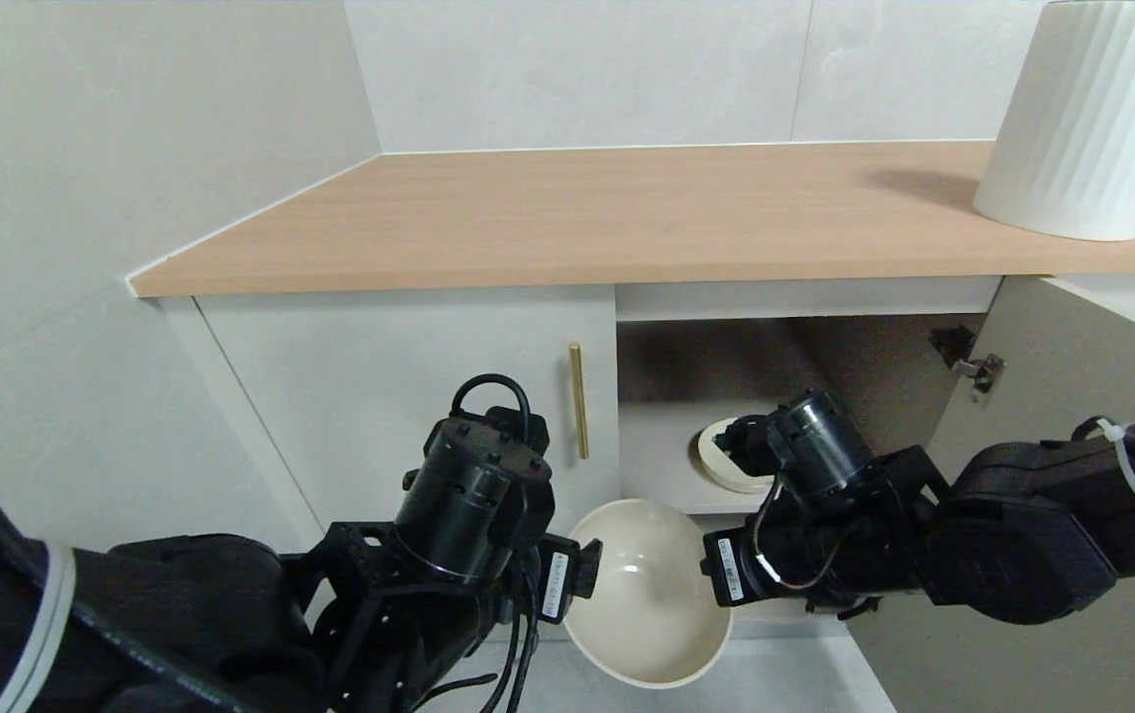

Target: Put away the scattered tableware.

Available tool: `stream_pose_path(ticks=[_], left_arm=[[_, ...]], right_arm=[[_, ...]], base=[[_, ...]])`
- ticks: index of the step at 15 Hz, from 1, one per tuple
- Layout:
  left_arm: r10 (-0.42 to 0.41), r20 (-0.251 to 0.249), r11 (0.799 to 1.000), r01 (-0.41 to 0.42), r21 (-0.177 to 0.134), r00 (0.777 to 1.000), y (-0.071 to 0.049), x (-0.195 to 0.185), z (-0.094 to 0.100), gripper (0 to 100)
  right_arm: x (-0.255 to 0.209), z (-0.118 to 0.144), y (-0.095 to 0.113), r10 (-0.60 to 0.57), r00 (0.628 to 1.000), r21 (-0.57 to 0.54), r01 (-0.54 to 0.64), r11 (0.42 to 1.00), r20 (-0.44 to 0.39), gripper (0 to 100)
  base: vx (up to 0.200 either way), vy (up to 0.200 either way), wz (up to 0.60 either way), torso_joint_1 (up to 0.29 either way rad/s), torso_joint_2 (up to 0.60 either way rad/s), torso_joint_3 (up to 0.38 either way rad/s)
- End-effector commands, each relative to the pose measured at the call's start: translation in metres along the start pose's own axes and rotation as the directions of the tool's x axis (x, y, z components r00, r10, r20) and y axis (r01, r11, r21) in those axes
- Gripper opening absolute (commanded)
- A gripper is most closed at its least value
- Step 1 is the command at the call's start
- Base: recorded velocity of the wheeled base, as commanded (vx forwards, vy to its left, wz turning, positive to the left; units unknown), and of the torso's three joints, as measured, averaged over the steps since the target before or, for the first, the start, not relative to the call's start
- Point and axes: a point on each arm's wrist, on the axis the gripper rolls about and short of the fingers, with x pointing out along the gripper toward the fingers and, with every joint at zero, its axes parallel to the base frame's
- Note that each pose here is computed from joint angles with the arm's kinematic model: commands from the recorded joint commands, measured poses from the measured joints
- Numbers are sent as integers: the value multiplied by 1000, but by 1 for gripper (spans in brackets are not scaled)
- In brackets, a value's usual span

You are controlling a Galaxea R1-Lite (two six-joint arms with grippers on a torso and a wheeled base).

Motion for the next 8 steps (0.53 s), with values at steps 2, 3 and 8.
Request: stream_pose_path(ticks=[2, 3, 8], left_arm=[[0, 10, 1000, 0, -7, 1000, 2, -4, 2, 100], [0, 10, 1000, 0, -7, 1000, 2, -4, 2, 100], [3, 12, 1000, -2, -21, 1000, 3, -4, 2, 100]], right_arm=[[16, 24, -32, -86, 995, 180, 77, 981, 41, 0], [26, 30, -48, -150, 987, 255, 133, 958, 51, 0], [54, 57, -98, -354, 915, 478, 228, 848, 191, 0]], base=[[0, 0, 0, 0, 0, 0], [0, 0, 0, 0, 0, 0], [0, 0, 0, 0, 0, 0]])
